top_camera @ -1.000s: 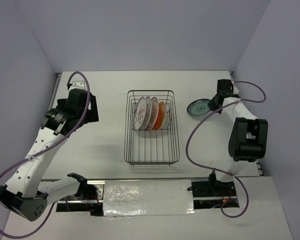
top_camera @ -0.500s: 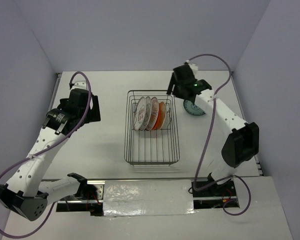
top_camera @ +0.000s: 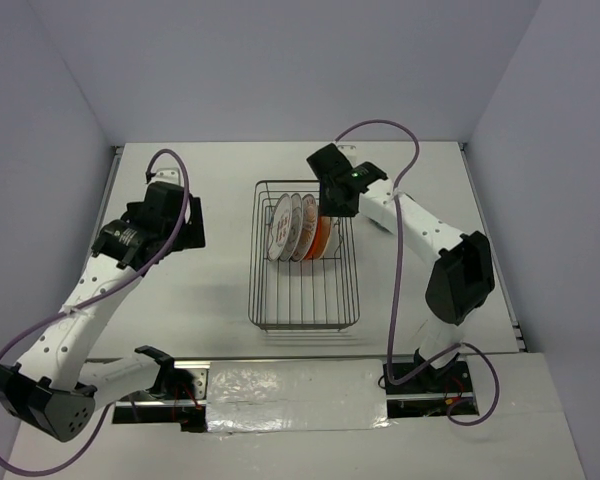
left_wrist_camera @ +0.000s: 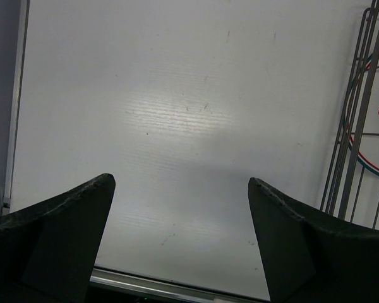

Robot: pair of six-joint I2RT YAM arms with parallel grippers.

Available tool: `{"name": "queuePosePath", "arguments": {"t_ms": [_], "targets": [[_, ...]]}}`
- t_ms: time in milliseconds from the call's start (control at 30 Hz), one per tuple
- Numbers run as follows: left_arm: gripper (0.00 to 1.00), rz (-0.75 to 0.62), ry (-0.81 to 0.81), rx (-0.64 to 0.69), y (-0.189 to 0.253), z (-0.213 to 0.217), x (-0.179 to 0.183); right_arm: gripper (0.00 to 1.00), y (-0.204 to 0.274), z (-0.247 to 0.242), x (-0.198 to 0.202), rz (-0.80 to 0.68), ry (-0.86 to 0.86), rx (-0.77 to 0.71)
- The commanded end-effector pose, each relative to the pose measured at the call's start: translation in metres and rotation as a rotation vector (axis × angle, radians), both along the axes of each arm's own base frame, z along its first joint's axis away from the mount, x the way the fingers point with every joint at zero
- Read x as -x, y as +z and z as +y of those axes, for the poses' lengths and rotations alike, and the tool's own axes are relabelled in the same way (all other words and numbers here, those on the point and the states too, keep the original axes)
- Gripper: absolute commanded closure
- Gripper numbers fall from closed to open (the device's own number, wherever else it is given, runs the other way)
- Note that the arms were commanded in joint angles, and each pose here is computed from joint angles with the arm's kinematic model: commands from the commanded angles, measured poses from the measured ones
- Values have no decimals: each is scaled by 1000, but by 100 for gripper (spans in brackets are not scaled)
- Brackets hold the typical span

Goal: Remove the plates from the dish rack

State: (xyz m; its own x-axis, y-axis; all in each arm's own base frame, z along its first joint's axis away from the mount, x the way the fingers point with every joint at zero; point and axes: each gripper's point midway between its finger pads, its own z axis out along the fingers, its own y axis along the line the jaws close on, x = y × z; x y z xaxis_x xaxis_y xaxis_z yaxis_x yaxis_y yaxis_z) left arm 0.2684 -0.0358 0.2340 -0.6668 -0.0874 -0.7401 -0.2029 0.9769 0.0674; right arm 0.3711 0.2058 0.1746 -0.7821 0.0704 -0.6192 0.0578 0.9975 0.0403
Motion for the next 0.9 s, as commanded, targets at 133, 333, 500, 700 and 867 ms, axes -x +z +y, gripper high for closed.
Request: {"name": "queuePosePath", "arguments": {"t_ms": [133, 333, 500, 700, 867], "targets": [[1, -57, -3, 8, 8, 5, 7, 64, -24, -2, -1, 42, -13, 80], [1, -64, -4, 1, 10, 7, 9, 81, -24, 1, -4, 48, -18, 99], [1, -67, -1, 2, 11, 7, 9, 96, 40, -19, -5, -40, -90, 173], [1, -61, 1, 2, 8, 6, 7, 100, 136, -86, 10, -182, -262, 293], [0, -60, -14, 21, 10, 2, 5, 100, 120, -156, -4, -198, -432, 272]]}}
